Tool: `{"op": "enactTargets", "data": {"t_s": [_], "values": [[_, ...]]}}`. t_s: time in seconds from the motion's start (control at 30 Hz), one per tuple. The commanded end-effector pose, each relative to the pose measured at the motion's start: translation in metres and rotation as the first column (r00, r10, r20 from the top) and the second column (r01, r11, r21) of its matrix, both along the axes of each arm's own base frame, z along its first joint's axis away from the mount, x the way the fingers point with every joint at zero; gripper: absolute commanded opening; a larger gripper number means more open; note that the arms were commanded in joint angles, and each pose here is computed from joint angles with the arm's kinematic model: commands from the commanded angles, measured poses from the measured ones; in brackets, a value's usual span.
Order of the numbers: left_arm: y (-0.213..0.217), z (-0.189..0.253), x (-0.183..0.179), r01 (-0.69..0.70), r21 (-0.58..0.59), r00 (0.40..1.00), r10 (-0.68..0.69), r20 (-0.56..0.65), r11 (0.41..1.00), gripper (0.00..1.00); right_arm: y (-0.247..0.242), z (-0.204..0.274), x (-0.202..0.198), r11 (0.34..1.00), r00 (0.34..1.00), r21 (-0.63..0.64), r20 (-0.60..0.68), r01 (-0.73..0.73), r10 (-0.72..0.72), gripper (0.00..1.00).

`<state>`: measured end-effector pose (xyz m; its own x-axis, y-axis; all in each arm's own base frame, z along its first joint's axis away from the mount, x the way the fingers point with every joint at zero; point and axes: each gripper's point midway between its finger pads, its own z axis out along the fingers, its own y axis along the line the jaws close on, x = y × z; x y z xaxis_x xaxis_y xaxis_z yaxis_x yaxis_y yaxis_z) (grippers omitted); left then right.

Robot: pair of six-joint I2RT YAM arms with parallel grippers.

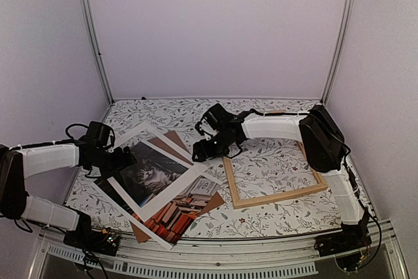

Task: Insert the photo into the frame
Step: Pick up the glass panel from the photo.

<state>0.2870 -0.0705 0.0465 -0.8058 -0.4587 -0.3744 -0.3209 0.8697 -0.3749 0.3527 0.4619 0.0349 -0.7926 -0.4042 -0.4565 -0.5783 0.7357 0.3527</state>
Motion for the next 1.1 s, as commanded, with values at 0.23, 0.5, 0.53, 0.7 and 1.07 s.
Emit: {"op": "enactTargets", "data": {"t_s": [0.23,0.5,0.53,0.7,1.07], "values": [[-0.003,-0.004,-0.004,-0.017,-0.049,1.000,0.017,0.009,0.999,0.94,0.001,-0.014,0.008,0.998,0.996,-0.001,-0.069,0.057,-0.057,0.77],[-0.006,-0.017,-0.018,-0.039,-0.092,0.999,0.036,-0.041,0.995,0.94,0.010,-0.023,-0.002,0.998,0.986,0.037,-0.165,0.044,-0.037,0.76],[-0.007,-0.019,-0.020,-0.044,-0.102,0.998,0.040,-0.045,0.994,0.94,0.011,-0.023,-0.003,0.998,0.984,0.044,-0.174,0.043,-0.035,0.75],[-0.010,-0.025,-0.027,-0.071,-0.146,0.996,0.063,-0.061,0.987,0.94,0.010,-0.021,-0.003,0.997,0.979,0.055,-0.200,0.058,-0.046,0.75],[-0.014,-0.027,-0.022,-0.076,-0.177,0.997,0.070,-0.043,0.981,0.93,0.016,-0.016,-0.006,0.988,0.962,0.140,-0.271,0.068,-0.027,0.70]]}}
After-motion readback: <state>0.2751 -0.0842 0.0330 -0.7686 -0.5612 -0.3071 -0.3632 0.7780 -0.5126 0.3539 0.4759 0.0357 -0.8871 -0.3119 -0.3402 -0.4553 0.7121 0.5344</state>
